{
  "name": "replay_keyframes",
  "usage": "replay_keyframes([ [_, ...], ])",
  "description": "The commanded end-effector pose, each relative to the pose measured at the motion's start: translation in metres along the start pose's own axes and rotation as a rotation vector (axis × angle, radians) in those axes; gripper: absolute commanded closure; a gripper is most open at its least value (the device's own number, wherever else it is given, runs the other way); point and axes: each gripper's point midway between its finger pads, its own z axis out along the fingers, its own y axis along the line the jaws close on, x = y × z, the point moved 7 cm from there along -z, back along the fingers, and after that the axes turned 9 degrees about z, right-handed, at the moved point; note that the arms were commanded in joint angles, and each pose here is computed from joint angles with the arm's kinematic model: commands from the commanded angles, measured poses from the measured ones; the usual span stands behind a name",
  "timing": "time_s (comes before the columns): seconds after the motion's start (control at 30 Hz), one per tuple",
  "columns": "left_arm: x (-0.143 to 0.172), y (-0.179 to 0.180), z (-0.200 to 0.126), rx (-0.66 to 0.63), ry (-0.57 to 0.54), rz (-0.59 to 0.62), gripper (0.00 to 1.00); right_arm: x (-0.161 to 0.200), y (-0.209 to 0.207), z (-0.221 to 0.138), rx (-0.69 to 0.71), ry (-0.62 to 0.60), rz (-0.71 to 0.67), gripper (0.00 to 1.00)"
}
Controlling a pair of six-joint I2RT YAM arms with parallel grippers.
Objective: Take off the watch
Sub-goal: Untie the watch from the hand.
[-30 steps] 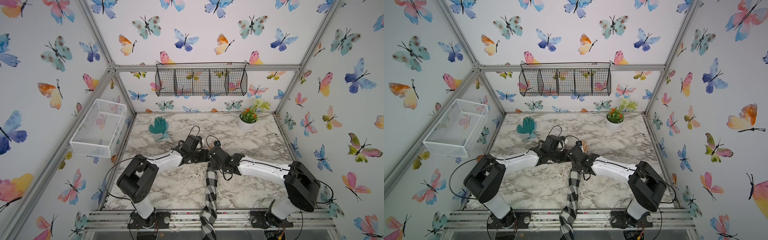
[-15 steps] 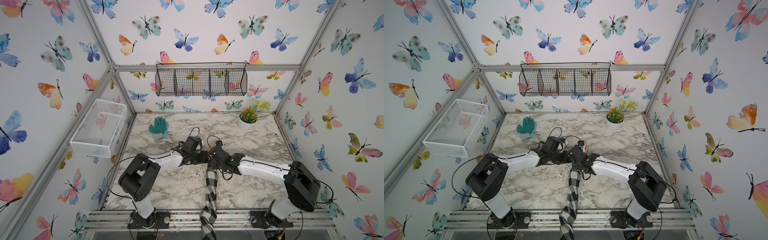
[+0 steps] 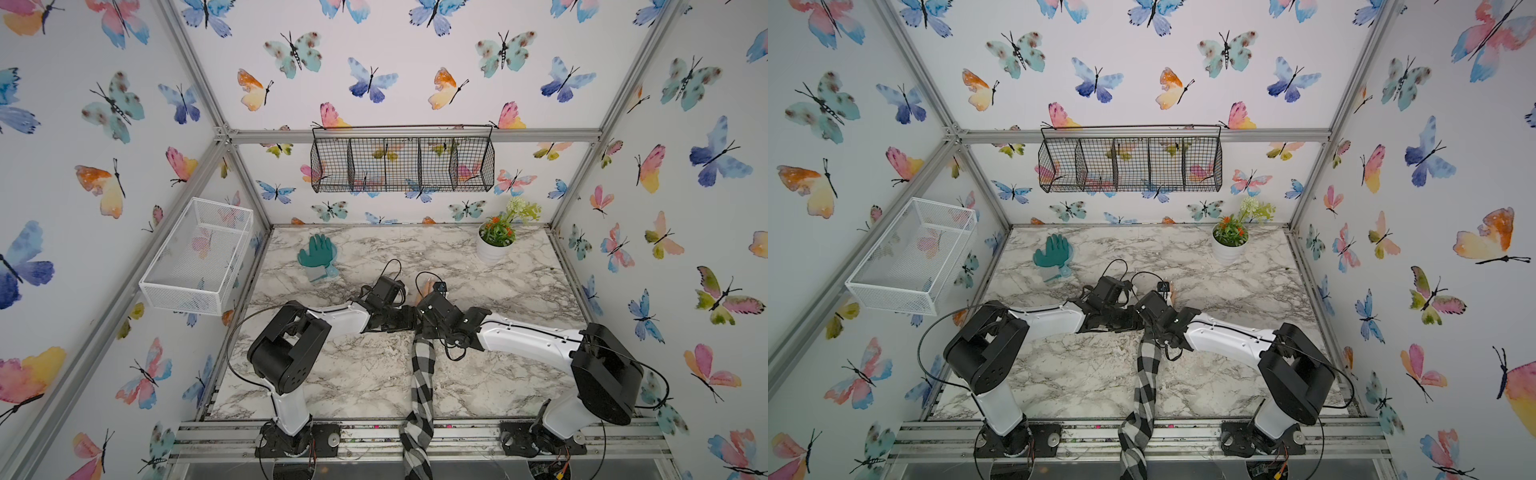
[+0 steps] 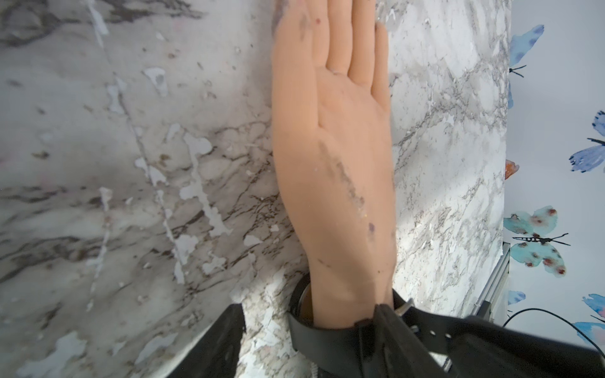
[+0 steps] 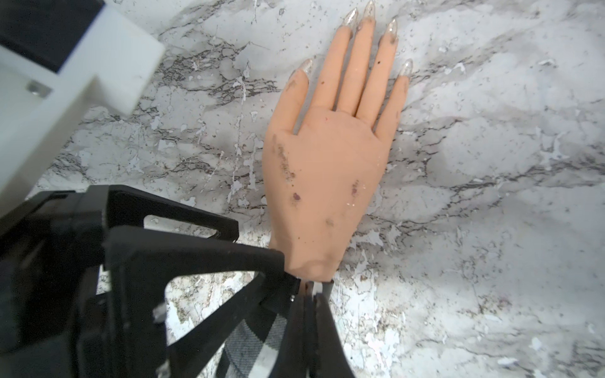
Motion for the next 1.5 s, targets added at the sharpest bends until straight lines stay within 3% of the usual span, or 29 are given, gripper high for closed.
replay_keyframes([
  [0.0,0.019,0.015,0.010,-0.060,0.062,-0.008,0.38,0.005,-0.017,-0.003,0.023,0.015,0.036,0.98],
  [0.43,0.027,0.024,0.018,-0.082,0.100,-0.018,0.41,0.045,-0.052,0.028,0.045,0.158,0.118,0.98],
  [0.73,0.028,0.025,0.019,-0.080,0.104,-0.016,0.40,0.046,-0.028,0.039,-0.132,0.177,0.122,0.98],
  [0.9,0.020,0.016,0.007,-0.075,0.067,0.010,0.32,0.046,-0.023,0.033,-0.235,0.164,0.137,0.98],
  [1.07,0.005,0.005,-0.013,-0.108,0.002,0.041,0.22,0.049,-0.023,0.034,-0.251,0.175,0.138,0.98],
  [1.47,-0.002,-0.015,-0.022,-0.121,0.013,0.099,0.21,0.044,-0.018,0.029,-0.314,0.147,0.158,0.98],
])
